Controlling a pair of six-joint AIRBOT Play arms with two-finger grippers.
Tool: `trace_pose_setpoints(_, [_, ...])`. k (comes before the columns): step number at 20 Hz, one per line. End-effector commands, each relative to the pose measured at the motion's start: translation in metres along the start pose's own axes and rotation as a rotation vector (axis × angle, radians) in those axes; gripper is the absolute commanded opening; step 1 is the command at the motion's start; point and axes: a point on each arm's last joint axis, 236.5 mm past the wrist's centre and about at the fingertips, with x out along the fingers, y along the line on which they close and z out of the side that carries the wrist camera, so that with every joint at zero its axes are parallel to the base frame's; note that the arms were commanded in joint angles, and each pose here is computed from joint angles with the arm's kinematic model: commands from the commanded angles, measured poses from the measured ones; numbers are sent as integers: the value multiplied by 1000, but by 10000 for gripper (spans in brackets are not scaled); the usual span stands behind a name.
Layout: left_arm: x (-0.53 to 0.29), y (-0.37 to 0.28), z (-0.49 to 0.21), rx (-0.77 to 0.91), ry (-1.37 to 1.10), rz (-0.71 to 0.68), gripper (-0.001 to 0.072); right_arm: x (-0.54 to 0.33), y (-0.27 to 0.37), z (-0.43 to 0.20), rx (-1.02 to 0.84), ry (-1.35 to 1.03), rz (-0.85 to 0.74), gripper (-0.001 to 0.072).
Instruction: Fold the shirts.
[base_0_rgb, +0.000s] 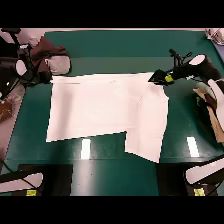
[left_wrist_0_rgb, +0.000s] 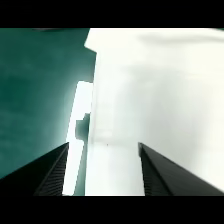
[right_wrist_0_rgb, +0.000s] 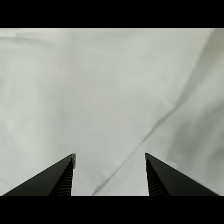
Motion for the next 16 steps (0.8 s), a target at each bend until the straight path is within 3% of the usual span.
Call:
trace_pose_setpoints(1, [-15,1,-42,46,86,-22,514,22,-2,22,-42,-76,-22,505])
trace_pose_setpoints(7, [-7,-13,-87,42,184,-98,514,28,-19,28,-40,37,16,504])
trace_pose_setpoints(16, [-6,-20,-85,32,171,-128,514,46,-26,24,-25,13,-7,504])
